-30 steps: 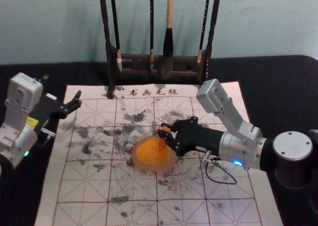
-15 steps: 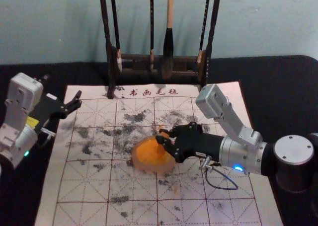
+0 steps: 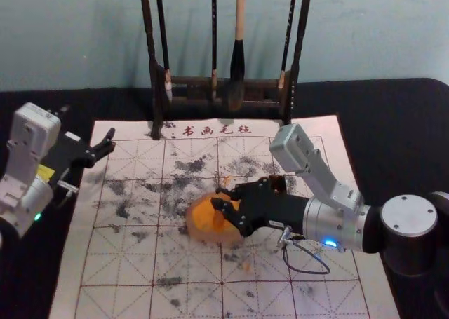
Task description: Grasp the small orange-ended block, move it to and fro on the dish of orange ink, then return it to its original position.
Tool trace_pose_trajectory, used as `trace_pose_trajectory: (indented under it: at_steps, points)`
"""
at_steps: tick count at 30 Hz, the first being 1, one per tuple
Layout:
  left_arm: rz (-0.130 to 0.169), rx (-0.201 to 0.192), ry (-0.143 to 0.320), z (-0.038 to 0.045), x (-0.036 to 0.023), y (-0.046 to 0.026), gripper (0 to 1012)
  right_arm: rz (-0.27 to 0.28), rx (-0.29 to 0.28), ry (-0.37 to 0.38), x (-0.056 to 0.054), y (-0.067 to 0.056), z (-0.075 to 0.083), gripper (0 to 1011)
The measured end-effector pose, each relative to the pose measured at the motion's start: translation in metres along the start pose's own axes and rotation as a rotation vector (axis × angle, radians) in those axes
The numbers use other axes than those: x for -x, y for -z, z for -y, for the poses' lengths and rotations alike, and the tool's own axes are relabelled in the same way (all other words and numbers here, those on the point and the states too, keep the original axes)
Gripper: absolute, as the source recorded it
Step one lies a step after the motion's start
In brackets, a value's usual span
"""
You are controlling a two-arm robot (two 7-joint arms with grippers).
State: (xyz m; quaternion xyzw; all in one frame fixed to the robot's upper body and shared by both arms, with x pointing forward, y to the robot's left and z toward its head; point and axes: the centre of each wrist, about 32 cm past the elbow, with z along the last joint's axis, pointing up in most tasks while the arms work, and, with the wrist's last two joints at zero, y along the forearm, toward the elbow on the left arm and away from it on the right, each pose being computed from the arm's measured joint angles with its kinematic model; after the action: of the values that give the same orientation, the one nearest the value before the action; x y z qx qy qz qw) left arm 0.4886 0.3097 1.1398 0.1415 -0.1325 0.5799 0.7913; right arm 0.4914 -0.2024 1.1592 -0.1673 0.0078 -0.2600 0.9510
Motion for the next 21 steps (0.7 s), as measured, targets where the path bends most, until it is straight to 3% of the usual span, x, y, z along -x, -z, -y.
trace_pose_trajectory:
  at_steps: [9,21]
  points:
    - [0.0,0.0,0.0,0.0,0.0,0.0,1001,-0.004,-0.003,-0.019,0.003,-0.002,-0.01,133]
    - [0.0,0.0,0.0,0.0,0.0,0.0,1001,-0.008,-0.008,0.006,-0.003,-0.007,-0.023,133]
